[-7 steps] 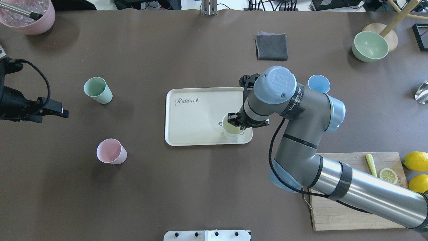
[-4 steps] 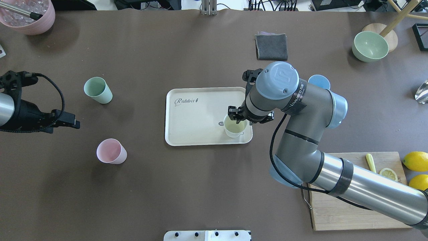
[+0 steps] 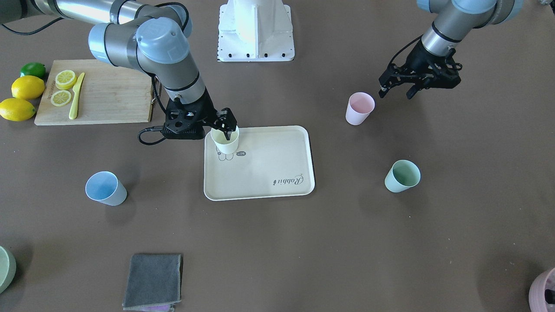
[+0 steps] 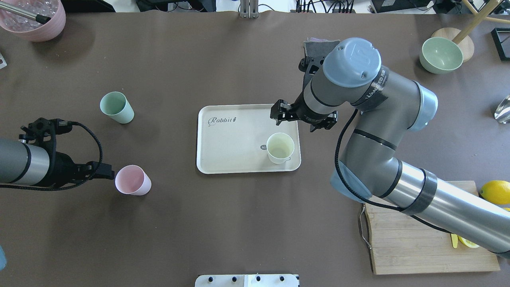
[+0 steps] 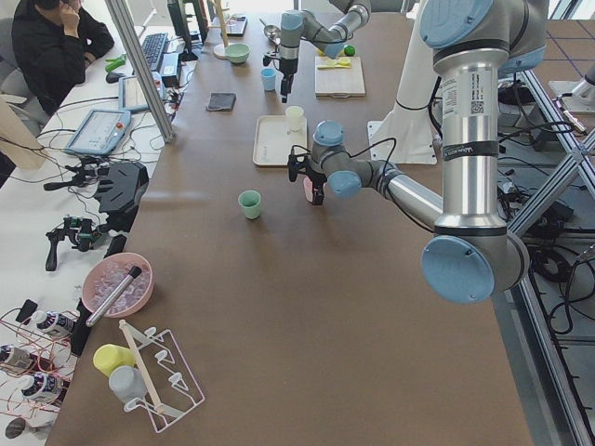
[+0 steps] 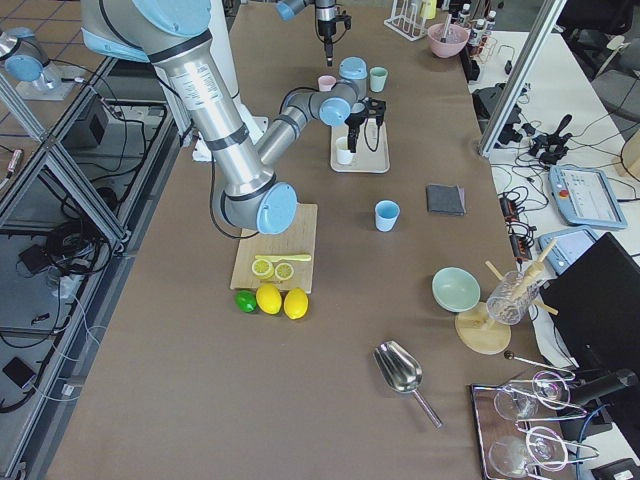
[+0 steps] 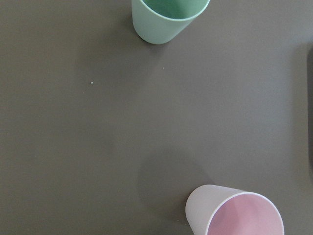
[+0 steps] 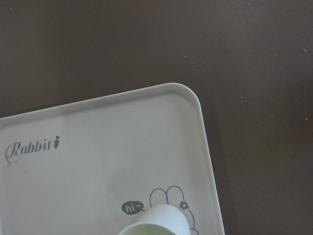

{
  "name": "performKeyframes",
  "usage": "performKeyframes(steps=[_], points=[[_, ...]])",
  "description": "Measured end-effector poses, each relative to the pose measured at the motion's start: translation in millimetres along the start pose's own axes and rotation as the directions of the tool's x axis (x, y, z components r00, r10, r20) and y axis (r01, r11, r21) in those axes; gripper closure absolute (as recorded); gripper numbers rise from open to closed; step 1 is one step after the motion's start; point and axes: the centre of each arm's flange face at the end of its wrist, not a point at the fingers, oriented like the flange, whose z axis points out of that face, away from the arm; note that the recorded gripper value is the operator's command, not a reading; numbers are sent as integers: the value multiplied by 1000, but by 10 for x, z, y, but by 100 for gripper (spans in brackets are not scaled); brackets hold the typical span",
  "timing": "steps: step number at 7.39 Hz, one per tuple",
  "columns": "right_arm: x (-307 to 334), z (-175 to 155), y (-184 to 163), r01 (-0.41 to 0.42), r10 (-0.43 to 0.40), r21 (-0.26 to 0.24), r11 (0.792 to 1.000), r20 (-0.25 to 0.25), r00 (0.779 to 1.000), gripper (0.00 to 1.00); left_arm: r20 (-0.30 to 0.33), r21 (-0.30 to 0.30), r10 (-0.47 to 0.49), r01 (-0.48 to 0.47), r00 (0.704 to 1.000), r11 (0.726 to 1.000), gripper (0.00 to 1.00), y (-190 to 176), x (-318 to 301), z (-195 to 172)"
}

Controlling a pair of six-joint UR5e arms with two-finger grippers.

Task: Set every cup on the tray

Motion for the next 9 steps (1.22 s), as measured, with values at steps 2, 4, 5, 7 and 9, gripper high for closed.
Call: performKeyframes(steps=[2,4,5,7,9], points=[[107,-231,-190,-19,19,-11,1000,21,1000,0,9,11,3,-3,1000,1000,24,94,159,232],[191,-328,-314,-27,27,-10,1000,20,999,0,13,16,-4,4,1000,1000,100,37,293,453],[244,-383,-389,-25,25,-12,1000,15,1000,0,18,16,-6,5,1000,1000,100,20,300,506],[466,-583,-638,-15,15,-21,1000,-5,1000,0,18,14,-4,4,1000,1000,100,11,309,523],[882,-753,-908,16,-17,-18,1000,-50,999,0,-5,4,-7,7,1000,1000,100,-13,371,389]])
